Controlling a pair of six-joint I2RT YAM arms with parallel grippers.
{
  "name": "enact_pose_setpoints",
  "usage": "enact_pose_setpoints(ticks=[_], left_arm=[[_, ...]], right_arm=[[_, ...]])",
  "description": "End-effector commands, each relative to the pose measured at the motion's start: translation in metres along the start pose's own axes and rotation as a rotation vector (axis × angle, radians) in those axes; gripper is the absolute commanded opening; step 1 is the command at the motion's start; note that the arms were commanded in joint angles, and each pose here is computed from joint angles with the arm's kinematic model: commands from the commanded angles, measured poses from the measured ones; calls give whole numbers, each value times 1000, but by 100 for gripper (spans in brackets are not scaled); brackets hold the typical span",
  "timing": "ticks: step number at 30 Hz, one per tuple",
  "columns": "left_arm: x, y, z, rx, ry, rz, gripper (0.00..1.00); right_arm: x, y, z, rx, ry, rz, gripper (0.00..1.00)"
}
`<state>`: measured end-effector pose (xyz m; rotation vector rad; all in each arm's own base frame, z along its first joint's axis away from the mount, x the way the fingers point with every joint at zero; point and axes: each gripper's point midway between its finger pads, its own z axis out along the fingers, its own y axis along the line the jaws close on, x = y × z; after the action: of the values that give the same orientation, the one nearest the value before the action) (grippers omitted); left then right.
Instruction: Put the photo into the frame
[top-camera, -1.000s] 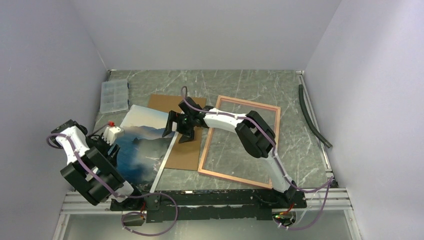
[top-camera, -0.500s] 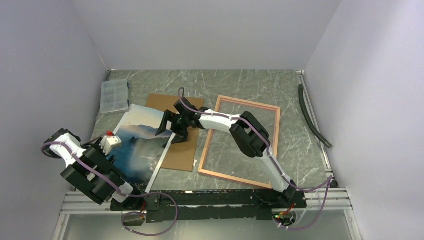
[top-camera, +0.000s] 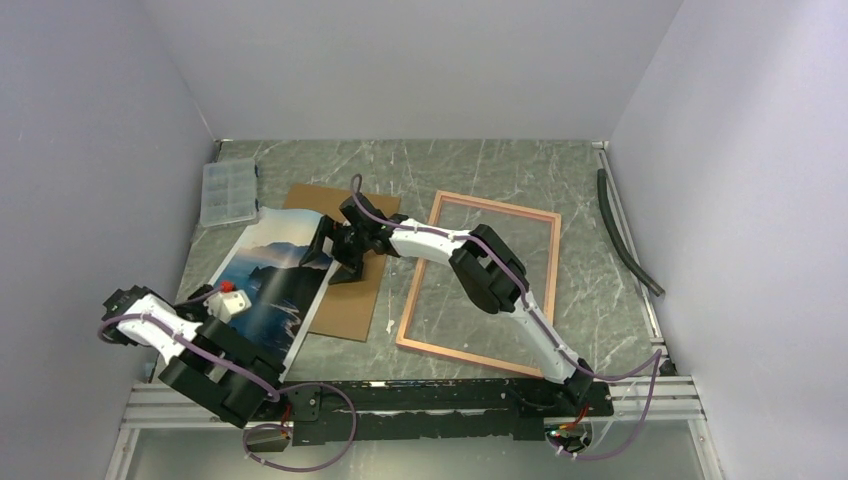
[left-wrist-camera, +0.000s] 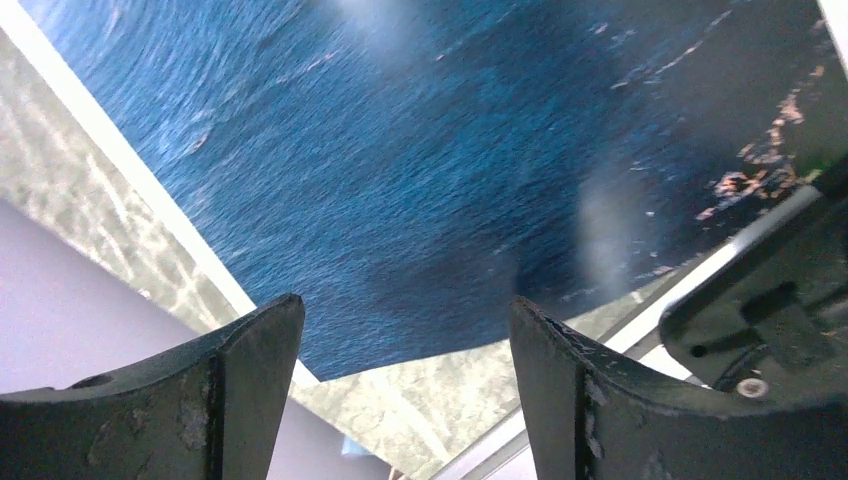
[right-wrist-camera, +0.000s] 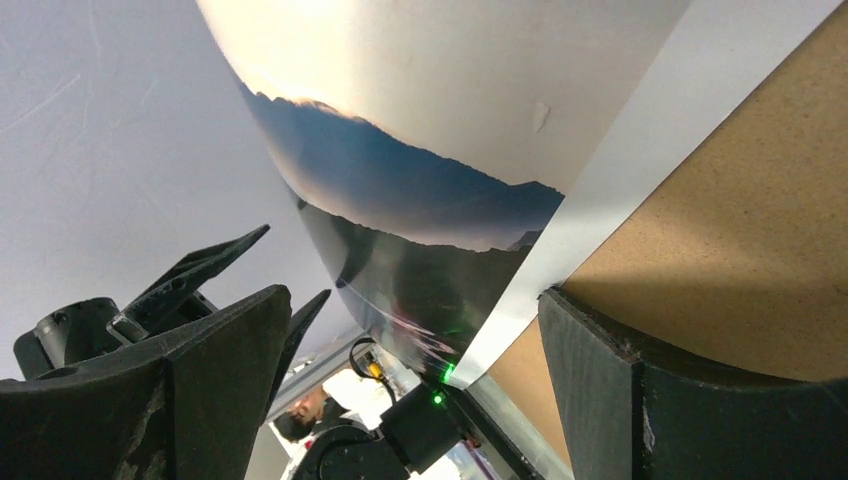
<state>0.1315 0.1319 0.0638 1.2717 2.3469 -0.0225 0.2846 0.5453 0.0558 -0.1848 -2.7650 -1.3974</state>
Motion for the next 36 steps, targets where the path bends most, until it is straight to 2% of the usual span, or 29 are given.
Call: enact_pose_setpoints(ticks=[1,5,6,7,8,14,21,26,30,36], left_arm=[[-8,36,-6,-131,-30,423,81],[-7,35,-15,-170,-52,462,84],[-6,35,-17,-169,-52,467,87],[-5,34,-20,-166,-54,466,93],[-3,33,-23,-167,-56,465,94],[-2,26,-41,-139,-54,459,95],[-3,11,-36,-113,-20,476,95],[3,17,-27,-159,33,535,93],[-3,32,-31,-258,42,582,94],[-3,32,-31,-266,56,594,95]], right_arm=[[-13,-39,24,89,-54,26,100],[-16,-37,25,70,-52,36,100],[-17,-37,25,70,-50,40,100],[-17,-36,25,65,-53,40,100],[-17,-36,24,64,-53,40,100],[-25,-31,18,40,-69,53,100],[-27,-24,14,11,-73,63,100],[-31,-20,12,-17,-77,78,100],[-33,-16,13,-31,-79,81,100],[-38,-13,13,-40,-90,92,100]])
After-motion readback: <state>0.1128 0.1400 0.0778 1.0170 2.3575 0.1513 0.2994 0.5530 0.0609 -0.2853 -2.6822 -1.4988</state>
